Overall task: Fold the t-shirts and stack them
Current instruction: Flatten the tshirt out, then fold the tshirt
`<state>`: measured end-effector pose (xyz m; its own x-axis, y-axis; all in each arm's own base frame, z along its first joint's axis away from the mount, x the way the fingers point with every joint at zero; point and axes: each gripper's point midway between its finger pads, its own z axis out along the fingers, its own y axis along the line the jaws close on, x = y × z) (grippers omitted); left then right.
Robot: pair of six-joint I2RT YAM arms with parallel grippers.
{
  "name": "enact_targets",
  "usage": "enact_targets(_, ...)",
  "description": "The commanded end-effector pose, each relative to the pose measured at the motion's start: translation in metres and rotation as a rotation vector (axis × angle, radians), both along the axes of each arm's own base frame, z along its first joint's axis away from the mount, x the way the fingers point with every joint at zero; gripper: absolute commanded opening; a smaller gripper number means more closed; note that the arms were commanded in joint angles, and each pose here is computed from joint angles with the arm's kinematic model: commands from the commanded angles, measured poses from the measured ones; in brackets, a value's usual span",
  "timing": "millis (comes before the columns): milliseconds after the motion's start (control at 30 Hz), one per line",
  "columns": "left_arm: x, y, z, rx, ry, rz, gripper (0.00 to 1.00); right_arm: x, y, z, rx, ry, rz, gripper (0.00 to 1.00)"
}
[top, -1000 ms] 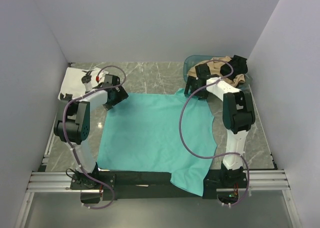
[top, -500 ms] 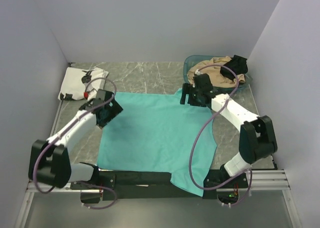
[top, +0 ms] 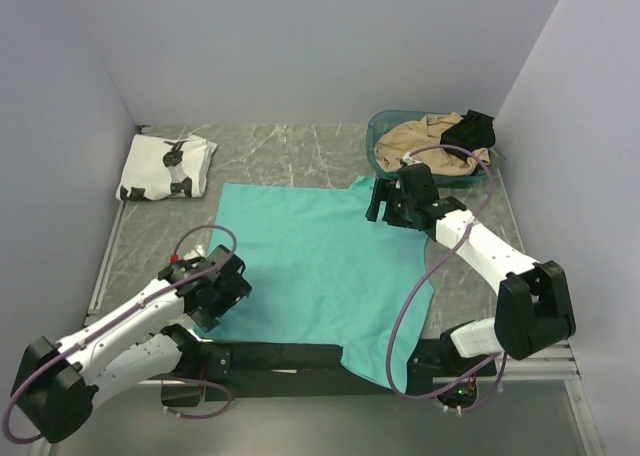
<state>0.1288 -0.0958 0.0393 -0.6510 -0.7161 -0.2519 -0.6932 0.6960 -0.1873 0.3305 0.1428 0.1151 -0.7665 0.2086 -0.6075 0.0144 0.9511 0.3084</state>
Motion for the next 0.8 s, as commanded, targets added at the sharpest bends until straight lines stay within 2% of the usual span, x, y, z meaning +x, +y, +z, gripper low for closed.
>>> enact_targets(0, -0.011, -0.003, 0.002, -0.048, 0.019, 0.093, 0.99, 0.004, 0.008, 0.009, 0.039, -0.043, 0.015, 0.91)
enact_targets(200, -0.034, -0.008, -0.007, -0.06, 0.153, 0.18, 0.99, -0.001, 0.009, -0.003, 0.036, -0.008, 0.024, 0.91)
enact_targets(300, -0.045, -0.002, 0.003, -0.012, 0.196, 0.224, 0.97, -0.001, 0.011, -0.004, 0.039, -0.002, 0.034, 0.91)
enact_targets(367, -0.048, -0.004, 0.015, 0.005, 0.202, 0.208, 0.95, 0.0, 0.011, -0.008, 0.038, 0.003, 0.034, 0.91)
enact_targets(500, -0.062, -0.008, 0.011, 0.029, 0.267, 0.181, 0.91, 0.002, 0.012, -0.011, 0.037, 0.002, 0.038, 0.91)
enact_targets(600, -0.064, -0.011, -0.002, 0.04, 0.295, 0.166, 0.8, 0.002, 0.009, -0.013, 0.024, 0.004, 0.031, 0.91)
enact_targets(633, -0.063, -0.012, -0.005, 0.04, 0.294, 0.167, 0.73, 0.002, 0.008, -0.014, 0.018, 0.003, 0.027, 0.91)
enact_targets(767, -0.044, -0.025, -0.016, 0.005, 0.224, 0.156, 0.58, 0.002, 0.009, -0.016, 0.016, 0.008, 0.029, 0.91)
